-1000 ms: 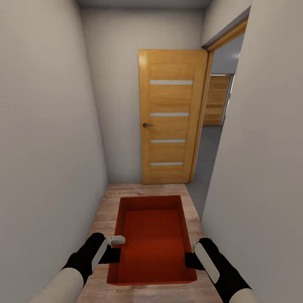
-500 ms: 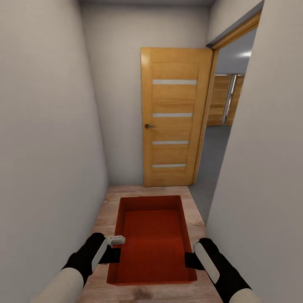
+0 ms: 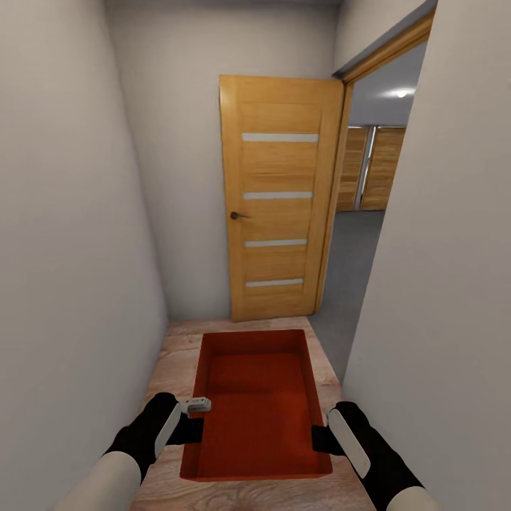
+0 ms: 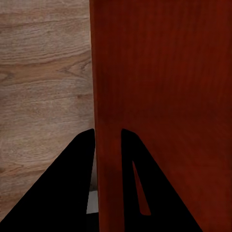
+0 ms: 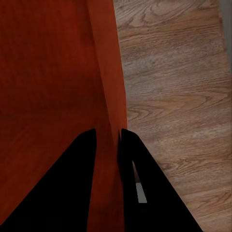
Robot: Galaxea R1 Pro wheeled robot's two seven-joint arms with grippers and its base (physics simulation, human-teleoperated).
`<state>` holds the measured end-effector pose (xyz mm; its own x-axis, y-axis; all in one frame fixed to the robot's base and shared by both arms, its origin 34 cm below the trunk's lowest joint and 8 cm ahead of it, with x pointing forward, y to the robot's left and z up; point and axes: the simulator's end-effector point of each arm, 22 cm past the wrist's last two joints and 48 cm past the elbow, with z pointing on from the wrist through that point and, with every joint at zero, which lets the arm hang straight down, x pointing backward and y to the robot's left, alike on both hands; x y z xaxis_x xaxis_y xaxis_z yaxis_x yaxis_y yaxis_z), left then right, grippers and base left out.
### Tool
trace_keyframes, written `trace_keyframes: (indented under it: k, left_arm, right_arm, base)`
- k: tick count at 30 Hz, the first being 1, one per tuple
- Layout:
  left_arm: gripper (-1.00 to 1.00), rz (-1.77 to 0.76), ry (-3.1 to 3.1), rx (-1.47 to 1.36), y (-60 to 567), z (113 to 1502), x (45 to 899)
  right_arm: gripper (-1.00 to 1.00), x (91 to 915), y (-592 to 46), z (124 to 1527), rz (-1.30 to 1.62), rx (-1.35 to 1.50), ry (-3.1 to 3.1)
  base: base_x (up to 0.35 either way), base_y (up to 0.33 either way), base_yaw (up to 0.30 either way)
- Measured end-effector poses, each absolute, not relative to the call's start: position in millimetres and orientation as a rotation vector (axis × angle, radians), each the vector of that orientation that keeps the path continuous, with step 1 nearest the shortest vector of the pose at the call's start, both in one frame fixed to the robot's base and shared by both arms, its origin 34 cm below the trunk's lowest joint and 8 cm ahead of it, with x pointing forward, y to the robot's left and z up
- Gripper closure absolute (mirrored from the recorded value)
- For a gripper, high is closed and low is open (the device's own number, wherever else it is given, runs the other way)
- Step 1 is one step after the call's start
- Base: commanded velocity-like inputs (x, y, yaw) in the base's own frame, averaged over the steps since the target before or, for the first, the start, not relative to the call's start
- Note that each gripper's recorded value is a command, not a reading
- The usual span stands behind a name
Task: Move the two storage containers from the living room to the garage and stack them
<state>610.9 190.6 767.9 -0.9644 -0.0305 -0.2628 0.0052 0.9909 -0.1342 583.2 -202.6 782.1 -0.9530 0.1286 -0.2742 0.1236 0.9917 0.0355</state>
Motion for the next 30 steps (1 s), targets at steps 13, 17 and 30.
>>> trace_keyframes:
  k: [13,17,30]
  left_arm:
    - [1.0,-0.194,2.867,-0.018,190.6,768.5,610.9]
    - [1.0,-0.194,2.867,-0.019,190.6,768.3,610.7]
    - [1.0,-0.194,2.872,-0.019,190.6,765.9,609.8]
  right_arm:
    - [1.0,583.1,-202.6,782.5,0.026,0.185,2.855]
    - [1.0,583.0,-202.6,782.5,0.026,0.184,2.855]
    - [1.0,582.2,-202.6,780.2,0.026,0.185,2.86]
  base:
    - [0.158,0.001,-0.002]
    - [0.326,0.0,0.0]
    - [0.33,0.0,0.066]
